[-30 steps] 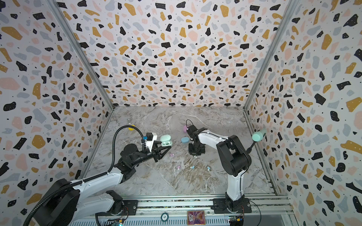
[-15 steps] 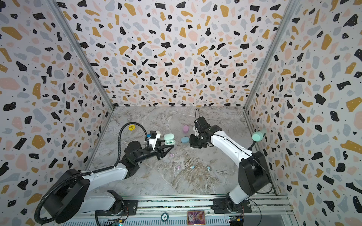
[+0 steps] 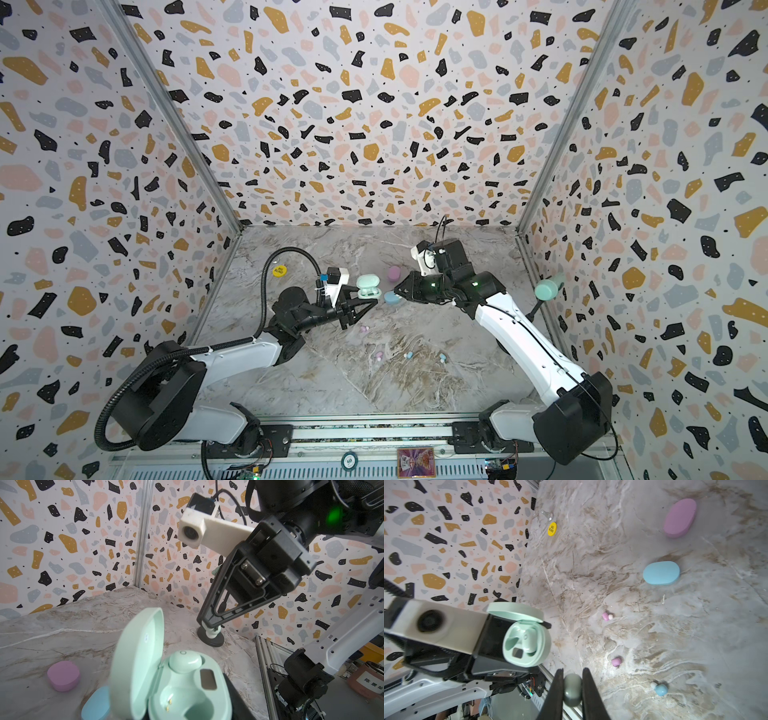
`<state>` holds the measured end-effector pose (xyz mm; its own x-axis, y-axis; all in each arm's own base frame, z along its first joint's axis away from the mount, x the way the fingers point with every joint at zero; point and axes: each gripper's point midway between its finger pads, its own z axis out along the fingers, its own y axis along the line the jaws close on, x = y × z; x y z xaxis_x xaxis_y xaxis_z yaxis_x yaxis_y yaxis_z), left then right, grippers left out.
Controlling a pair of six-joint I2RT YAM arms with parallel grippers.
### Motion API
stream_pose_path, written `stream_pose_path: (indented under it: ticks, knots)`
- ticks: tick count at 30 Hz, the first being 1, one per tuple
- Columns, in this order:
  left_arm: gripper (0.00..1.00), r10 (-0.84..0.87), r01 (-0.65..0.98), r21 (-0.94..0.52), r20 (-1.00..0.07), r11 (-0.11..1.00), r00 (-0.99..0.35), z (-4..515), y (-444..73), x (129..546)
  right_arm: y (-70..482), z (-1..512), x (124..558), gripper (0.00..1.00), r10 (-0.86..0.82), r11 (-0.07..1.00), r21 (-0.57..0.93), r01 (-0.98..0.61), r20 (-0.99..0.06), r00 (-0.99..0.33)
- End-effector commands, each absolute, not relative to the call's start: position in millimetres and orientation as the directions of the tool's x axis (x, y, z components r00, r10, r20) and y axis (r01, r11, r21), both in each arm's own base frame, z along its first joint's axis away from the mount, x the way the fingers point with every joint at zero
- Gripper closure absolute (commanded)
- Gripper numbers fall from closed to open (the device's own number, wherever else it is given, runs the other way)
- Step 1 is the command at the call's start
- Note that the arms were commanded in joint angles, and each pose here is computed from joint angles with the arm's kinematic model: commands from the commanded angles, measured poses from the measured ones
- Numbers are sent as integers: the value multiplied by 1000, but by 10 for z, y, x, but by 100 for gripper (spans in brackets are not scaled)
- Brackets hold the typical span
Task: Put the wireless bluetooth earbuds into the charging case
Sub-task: 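Lift the second earbud and carry it toward the case in the left gripper, then press the earbud into the empty case slot with the right gripper and release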
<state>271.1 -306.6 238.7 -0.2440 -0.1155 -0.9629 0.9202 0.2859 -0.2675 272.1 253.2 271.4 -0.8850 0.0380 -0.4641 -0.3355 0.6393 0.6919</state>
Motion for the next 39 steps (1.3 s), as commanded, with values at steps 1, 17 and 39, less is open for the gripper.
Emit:
stream_pose_path:
  ticks: [1,17,39]
  knots:
    - [100,-161,955,-175,-977,241,-139,2637,-3101,2630,2683,3167,2620,90,42,529,730,-432,-531,-846]
    - [100,-174,971,-112,-982,210,-75,2732,-3107,2438,3195,3415,2441,90,-14,377,750,-543,-582,-813]
    - [100,-203,974,-95,-978,206,-52,2841,-3050,2352,3326,3162,2364,89,-48,393,760,-517,-544,-837]
